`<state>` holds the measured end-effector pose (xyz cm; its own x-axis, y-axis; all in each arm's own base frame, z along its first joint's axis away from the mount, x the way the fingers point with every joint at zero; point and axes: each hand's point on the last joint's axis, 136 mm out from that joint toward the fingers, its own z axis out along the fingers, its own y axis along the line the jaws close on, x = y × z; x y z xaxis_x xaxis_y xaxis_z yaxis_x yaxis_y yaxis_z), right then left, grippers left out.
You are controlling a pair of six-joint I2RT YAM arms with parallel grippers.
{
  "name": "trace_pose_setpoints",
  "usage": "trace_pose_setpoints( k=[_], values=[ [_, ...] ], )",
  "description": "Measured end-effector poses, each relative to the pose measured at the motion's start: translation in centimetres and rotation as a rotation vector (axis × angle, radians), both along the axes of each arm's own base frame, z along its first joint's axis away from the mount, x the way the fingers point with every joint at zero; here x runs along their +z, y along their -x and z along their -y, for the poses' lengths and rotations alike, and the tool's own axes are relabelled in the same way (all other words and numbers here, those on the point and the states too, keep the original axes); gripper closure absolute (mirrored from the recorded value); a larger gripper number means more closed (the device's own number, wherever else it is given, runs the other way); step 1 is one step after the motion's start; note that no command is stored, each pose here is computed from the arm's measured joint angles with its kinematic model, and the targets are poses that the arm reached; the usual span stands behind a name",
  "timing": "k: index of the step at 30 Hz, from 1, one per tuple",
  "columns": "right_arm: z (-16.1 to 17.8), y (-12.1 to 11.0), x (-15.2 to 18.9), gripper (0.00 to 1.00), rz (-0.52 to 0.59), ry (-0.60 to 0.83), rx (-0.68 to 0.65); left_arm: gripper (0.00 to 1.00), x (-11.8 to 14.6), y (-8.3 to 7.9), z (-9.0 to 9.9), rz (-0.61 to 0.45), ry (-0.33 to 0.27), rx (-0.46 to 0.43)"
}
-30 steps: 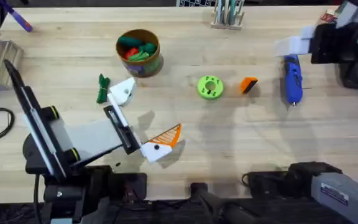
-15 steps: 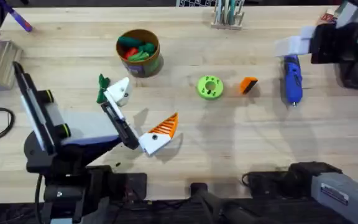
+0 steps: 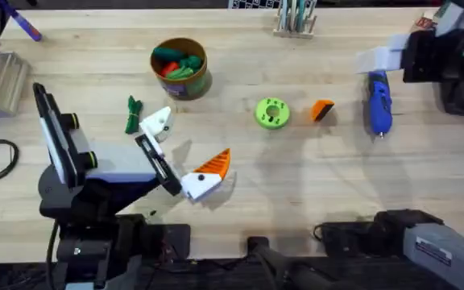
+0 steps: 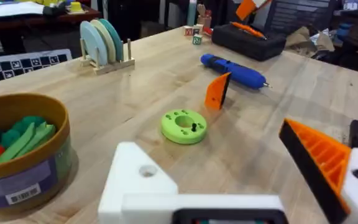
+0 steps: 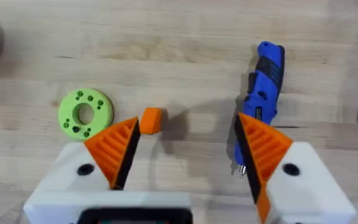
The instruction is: Pick up the gripper from the table and insert it into the empty holder that is missing its gripper. Then pick up a screw, insert it into the mounting hole, and use the screwdriver to tighten it. Finally, clean up the table by picking up the vegetable and placing it into the bucket.
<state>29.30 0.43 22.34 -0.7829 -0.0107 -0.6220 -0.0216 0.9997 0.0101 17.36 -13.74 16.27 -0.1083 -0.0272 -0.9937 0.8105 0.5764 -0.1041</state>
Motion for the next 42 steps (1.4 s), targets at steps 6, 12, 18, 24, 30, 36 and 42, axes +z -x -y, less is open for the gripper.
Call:
trace_pose_setpoints(
  k=[6,12,18,24,30,36,42],
  values=[
    [0.0,0.0,0.0,0.068,0.000,0.000,0.000,0.014,0.0,0.8,0.5,0.035,-0.021,-0.058],
    [0.0,0.0,0.0,0.067,0.000,0.000,0.000,0.015,-0.1,1.8,1.1,0.041,-0.025,-0.125],
    [0.0,0.0,0.0,0.067,0.000,0.000,0.000,0.015,-0.1,2.3,1.4,0.042,-0.023,-0.156],
    [0.0,0.0,0.0,0.068,0.000,0.000,0.000,0.015,-0.4,2.6,1.5,0.031,-0.025,-0.175],
    [0.0,0.0,0.0,0.068,0.000,0.000,0.000,0.015,-0.4,3.0,1.7,0.086,-0.054,-0.204],
    [0.0,0.0,0.0,0.067,0.000,0.000,0.000,0.015,-0.4,3.2,1.8,0.095,-0.058,-0.215],
    [0.0,0.0,0.0,0.068,0.000,0.000,0.000,0.015,-0.4,3.3,1.8,0.085,-0.052,-0.218]
  ],
)
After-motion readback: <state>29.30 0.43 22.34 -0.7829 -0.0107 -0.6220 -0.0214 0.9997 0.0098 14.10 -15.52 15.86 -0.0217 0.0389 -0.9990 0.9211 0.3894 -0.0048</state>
